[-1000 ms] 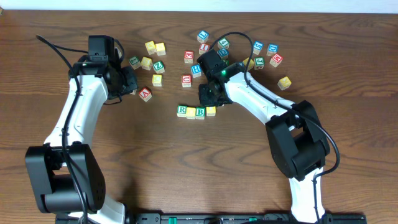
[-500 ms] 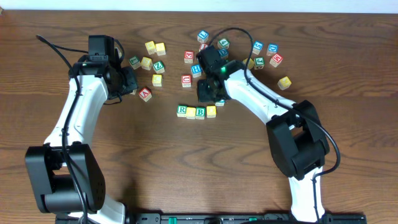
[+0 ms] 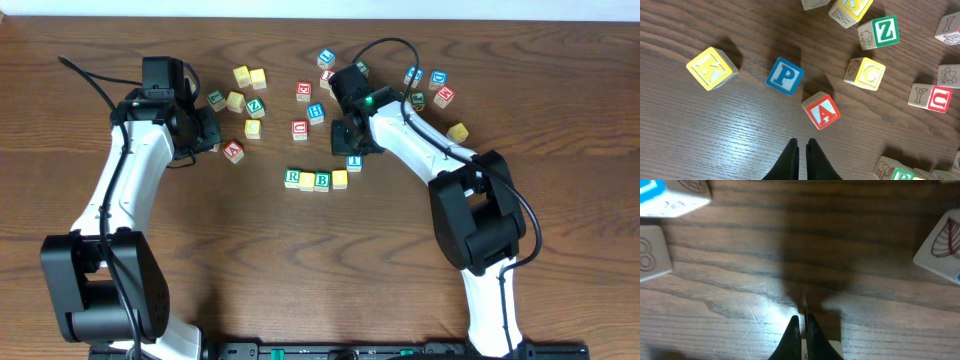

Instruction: Spell out ROBOT

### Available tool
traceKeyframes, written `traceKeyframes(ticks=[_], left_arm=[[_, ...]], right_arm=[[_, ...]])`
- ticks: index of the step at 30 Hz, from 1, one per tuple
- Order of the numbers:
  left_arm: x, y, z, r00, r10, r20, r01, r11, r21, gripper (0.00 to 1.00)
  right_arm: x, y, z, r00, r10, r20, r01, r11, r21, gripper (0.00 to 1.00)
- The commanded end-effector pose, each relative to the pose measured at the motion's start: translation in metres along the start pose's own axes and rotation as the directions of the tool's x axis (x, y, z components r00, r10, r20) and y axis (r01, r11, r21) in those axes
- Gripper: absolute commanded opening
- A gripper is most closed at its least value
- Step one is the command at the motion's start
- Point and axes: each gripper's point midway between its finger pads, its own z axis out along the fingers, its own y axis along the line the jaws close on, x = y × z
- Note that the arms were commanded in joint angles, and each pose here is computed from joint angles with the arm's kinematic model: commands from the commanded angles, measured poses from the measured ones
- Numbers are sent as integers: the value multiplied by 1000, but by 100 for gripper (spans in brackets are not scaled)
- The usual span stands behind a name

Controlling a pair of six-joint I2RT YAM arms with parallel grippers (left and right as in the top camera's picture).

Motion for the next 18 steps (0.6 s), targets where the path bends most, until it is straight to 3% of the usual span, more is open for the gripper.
traceKeyframes(ticks=[1, 11, 16, 18], left_arm=[[-7, 1, -5, 1000, 14, 20, -14, 1000, -9, 8], [-7, 1, -5, 1000, 14, 20, -14, 1000, -9, 8], [-5, -1, -4, 1000, 18, 17, -18, 1000, -7, 8], [0, -10, -2, 999, 40, 6, -40, 999, -1, 8]], right_arm=[[12, 1, 4, 999, -7, -38, 7, 1000, 17, 1], [25, 12, 1, 997, -34, -65, 34, 999, 11, 1], [-16, -5, -57, 999, 21, 43, -21, 1000, -4, 1], [-12, -30, -64, 997, 82, 1, -82, 996, 24, 1]])
